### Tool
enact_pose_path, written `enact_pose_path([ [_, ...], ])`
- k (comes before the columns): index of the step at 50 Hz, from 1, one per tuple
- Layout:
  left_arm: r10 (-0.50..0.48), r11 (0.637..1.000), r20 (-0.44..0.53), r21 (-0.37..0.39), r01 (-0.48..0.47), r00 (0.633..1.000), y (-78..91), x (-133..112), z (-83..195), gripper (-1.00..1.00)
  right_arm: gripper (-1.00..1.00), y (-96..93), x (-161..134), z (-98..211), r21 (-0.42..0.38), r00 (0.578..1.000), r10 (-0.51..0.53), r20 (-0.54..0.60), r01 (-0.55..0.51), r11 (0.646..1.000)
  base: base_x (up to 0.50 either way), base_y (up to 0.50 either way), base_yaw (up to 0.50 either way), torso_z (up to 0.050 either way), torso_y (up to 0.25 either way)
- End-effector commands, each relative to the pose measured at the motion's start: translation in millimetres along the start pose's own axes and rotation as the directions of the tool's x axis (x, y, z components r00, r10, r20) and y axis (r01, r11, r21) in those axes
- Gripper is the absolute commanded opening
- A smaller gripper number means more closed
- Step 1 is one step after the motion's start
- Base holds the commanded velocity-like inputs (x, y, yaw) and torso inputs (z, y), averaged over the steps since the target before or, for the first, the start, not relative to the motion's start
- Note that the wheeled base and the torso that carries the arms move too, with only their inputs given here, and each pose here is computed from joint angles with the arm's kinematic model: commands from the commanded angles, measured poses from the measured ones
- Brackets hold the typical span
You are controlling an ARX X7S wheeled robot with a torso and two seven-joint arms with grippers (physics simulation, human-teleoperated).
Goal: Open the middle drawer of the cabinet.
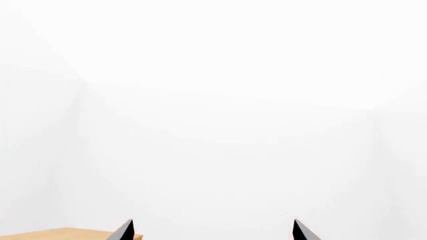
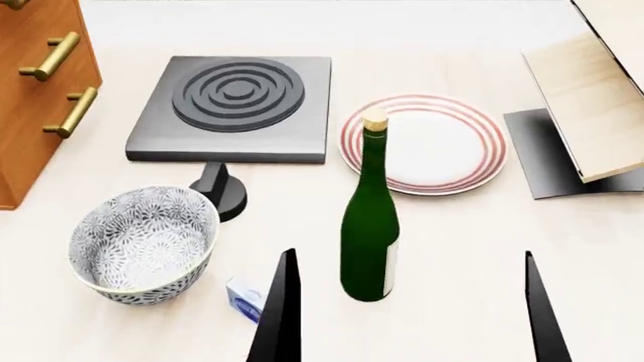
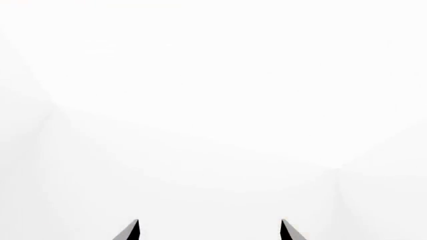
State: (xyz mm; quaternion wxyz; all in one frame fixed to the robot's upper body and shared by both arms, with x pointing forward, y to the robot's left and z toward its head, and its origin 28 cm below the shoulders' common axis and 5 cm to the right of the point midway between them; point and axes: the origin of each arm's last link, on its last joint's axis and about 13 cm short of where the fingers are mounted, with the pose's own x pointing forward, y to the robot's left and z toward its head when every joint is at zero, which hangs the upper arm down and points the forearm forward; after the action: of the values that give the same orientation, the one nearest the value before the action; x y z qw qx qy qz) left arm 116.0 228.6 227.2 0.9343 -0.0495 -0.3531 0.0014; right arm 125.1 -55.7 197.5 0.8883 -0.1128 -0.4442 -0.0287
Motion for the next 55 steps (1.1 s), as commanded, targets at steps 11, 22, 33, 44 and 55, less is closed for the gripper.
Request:
enact_pose_path([
  [11, -0.007, 1.0, 0.048, -0.012, 0.007, 0.999, -0.3, 1.6, 4.5, 1.0, 1.0, -3.1, 0.3, 1.3, -0.036, 1.0, -0.016, 0.023, 0.017, 0.999, 0.49, 0.0, 0.0, 0.0, 0.0],
  [22, 0.004, 1.0, 0.054, -0.014, -0.003, 0.999, 0.1, 2.0, 5.7, 1.0, 1.0, -3.2, 0.0, 2.0, -0.038, 0.999, -0.015, 0.032, 0.016, 0.999, 0.5, 0.0, 0.0, 0.0, 0.001],
  [33, 0.013, 1.0, 0.061, -0.022, -0.012, 0.998, 1.1, 1.8, 7.9, 1.0, 1.0, -3.2, 0.1, 2.6, -0.039, 0.999, -0.013, 0.041, 0.015, 0.999, 0.5, 0.0, 0.0, 0.0, 0.0],
  [44, 0.019, 1.0, 0.062, -0.022, -0.017, 0.998, 1.5, 2.3, 8.4, 1.0, 1.0, -3.3, 0.7, 2.6, -0.039, 0.999, -0.012, 0.044, 0.014, 0.999, 0.5, 0.0, 0.0, 0.0, 0.002],
  [55, 0.025, 0.999, 0.066, -0.025, -0.023, 0.997, 1.2, 4.9, 9.7, 1.0, 1.0, -3.4, 1.4, 2.8, -0.037, 0.999, -0.006, 0.051, 0.008, 0.999, 0.5, 0.0, 0.0, 0.0, 0.0],
])
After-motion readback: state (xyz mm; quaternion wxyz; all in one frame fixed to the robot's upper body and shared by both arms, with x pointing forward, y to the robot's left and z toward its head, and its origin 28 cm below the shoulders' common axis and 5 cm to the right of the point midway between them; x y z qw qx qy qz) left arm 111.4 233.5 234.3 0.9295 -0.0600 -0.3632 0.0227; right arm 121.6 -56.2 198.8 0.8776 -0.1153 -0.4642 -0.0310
